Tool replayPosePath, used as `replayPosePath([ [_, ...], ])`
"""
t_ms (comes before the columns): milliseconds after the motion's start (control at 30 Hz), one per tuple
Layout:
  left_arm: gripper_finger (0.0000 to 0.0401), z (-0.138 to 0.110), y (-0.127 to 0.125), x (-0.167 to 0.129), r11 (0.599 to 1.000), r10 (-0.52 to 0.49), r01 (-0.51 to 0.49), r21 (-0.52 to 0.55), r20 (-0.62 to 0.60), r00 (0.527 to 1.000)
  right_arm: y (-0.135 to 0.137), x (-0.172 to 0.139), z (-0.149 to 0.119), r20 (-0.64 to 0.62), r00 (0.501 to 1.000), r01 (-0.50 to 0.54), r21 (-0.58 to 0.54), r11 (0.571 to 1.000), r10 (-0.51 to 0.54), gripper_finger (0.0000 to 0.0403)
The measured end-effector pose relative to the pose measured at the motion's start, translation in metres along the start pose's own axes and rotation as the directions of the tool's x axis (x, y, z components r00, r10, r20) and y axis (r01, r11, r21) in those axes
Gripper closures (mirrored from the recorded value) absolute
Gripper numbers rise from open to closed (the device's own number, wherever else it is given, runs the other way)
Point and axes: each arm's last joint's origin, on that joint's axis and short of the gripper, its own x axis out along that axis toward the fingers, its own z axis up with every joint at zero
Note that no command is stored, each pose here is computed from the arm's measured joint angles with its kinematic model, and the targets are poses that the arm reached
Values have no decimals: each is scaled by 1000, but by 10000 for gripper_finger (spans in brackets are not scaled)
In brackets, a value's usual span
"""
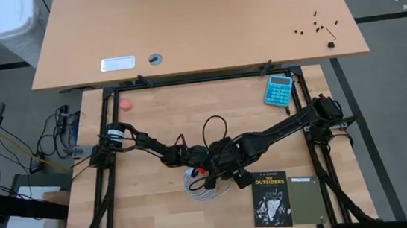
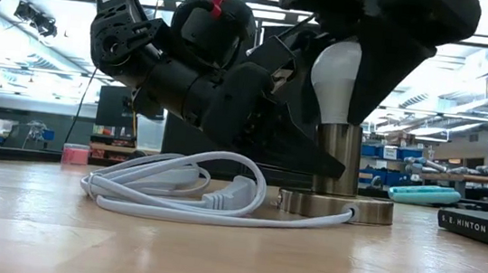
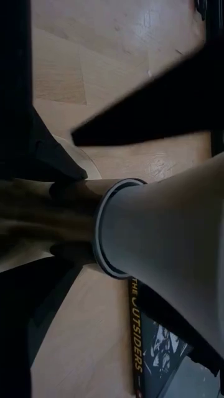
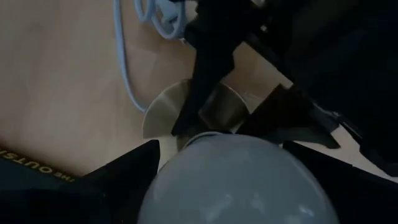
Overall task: Screw lightbulb
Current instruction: Insert the white lightbulb into the silver lamp
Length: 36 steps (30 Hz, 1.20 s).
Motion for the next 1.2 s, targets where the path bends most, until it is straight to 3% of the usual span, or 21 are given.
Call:
replayPosePath([
  [233,217,0,0,0,1000,1,-1,1,0,1000,0,1,1,7,1000,6,-5,1000,-6,63],
  [667,217,0,0,0,1000,1,-1,0,0,1000,0,1,0,1,1000,6,6,1000,-6,152],
  [933,217,0,0,0,999,32,-32,-7,2,999,0,2,0,-9,1000,23,190,982,-21,123],
  [1200,217,1,3,0,985,164,-163,-58,18,986,-11,3,-3,-25,999,49,431,901,-43,142],
])
